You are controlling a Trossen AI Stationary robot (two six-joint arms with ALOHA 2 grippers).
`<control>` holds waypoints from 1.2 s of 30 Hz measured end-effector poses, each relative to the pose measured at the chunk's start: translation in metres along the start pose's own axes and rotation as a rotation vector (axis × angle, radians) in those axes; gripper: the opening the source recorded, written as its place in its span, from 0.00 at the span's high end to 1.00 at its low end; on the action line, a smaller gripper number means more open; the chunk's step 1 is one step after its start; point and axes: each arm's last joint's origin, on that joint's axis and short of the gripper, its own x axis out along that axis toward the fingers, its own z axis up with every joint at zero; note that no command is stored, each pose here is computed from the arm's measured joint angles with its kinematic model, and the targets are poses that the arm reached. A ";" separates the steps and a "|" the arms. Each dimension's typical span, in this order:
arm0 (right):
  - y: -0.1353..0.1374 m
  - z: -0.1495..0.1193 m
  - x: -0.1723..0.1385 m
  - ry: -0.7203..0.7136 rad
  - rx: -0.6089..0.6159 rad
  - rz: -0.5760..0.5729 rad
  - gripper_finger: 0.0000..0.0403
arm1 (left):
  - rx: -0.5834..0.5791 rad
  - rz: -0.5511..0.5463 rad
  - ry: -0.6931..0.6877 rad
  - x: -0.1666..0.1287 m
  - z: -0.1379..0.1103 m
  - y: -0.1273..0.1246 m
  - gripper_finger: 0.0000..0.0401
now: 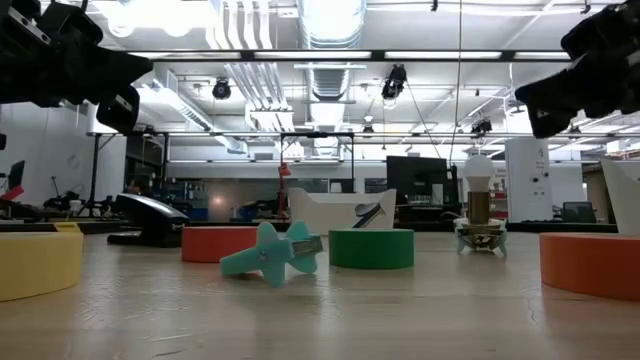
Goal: Pick and place Stapler, Stapler remover, tape
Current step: Put the light blue staple remover into the bottom white bin
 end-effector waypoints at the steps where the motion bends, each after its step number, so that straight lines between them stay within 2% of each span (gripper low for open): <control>1: 0.000 0.002 0.000 -0.021 0.003 0.004 0.98 | 0.000 0.000 0.000 0.000 0.000 0.000 0.98; 3: 0.001 0.006 0.000 -0.055 0.011 0.024 0.98 | 0.000 -0.001 0.000 0.000 0.000 0.000 0.98; 10: 0.004 0.017 0.002 -0.156 0.196 0.095 0.98 | 0.000 0.000 0.002 0.000 0.000 0.000 0.98; 13: 0.005 0.020 0.004 -0.182 0.214 0.111 0.98 | 0.000 0.001 0.007 0.000 -0.001 0.000 0.98; 18: 0.006 0.019 0.015 -0.144 0.322 0.124 0.98 | 0.000 0.001 0.006 0.000 -0.001 0.000 0.98; 22: 0.010 0.020 0.029 -0.058 0.392 0.122 0.98 | 0.000 0.001 0.006 0.000 -0.001 0.000 0.98; 26: 0.016 0.027 0.050 0.047 0.371 0.073 0.98 | 0.000 0.001 0.006 0.000 -0.001 0.000 0.98; 29: 0.021 0.036 0.071 0.111 0.311 0.068 0.96 | 0.000 0.001 0.006 0.000 -0.001 0.000 0.98; 34: 0.027 0.050 0.106 0.303 0.155 0.028 0.86 | 0.000 0.001 0.006 0.000 0.000 0.000 0.98; 36: 0.029 0.052 0.119 0.376 0.132 0.010 0.80 | 0.000 0.001 0.006 0.000 0.000 0.000 0.98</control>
